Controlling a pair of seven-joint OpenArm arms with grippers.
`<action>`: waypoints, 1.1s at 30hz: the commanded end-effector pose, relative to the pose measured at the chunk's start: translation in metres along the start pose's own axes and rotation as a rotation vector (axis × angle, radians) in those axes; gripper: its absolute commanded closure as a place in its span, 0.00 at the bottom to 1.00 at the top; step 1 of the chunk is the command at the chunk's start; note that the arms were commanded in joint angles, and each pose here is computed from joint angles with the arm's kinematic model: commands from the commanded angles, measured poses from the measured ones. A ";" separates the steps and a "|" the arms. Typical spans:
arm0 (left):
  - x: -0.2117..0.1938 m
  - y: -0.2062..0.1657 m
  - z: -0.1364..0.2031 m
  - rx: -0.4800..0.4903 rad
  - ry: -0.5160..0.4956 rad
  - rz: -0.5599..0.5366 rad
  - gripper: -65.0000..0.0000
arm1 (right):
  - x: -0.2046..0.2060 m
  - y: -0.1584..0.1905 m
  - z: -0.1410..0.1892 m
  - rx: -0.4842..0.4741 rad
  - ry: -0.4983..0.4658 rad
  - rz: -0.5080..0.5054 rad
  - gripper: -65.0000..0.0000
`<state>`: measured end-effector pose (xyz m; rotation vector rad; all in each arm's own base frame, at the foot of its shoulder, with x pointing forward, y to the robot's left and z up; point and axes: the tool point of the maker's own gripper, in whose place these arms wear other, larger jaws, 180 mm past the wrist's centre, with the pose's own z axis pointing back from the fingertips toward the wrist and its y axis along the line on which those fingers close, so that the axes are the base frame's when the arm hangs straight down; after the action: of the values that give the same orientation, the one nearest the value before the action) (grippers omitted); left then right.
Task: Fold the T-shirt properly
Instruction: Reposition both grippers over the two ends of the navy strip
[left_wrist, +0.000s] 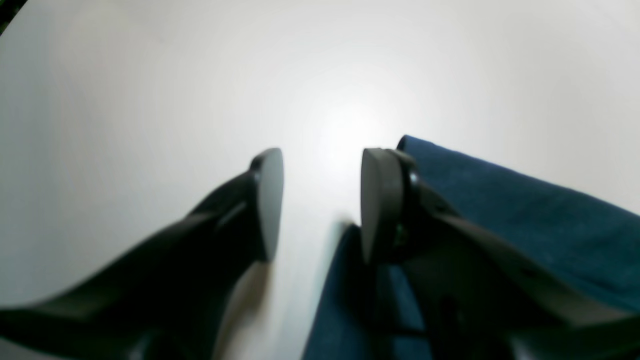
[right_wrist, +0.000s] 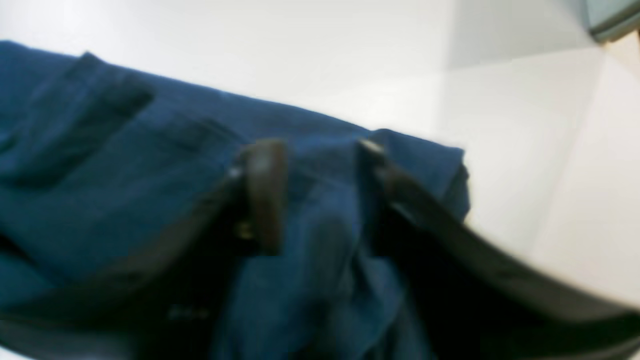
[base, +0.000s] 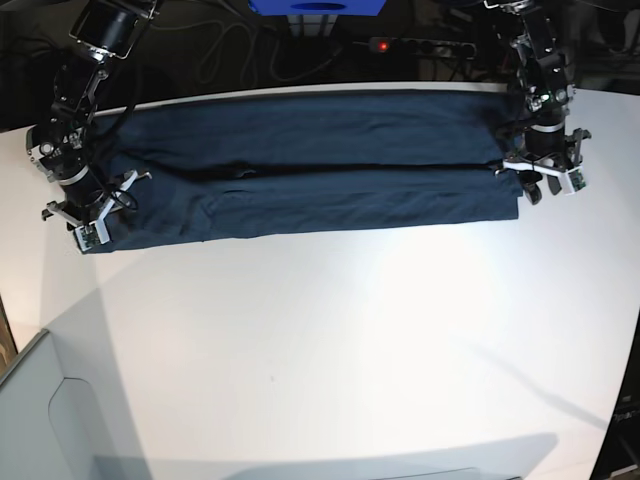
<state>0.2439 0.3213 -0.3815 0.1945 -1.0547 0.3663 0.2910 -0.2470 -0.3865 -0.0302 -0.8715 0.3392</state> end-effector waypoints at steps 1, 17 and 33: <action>0.015 0.003 0.001 0.002 -0.049 -0.011 0.62 | 0.014 -0.010 0.001 -0.008 -0.044 0.016 0.52; 0.014 0.004 0.002 0.004 -0.047 -0.012 0.62 | -0.024 -0.007 -0.010 0.035 0.043 -0.039 0.36; 0.014 0.004 0.002 0.004 -0.046 -0.012 0.62 | -0.006 -0.011 -0.001 0.010 -0.001 -0.003 1.00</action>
<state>0.2405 0.3224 -0.3831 0.1978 -1.0477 0.3688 0.2806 -0.2555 -0.4072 -0.0133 -0.8079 0.3248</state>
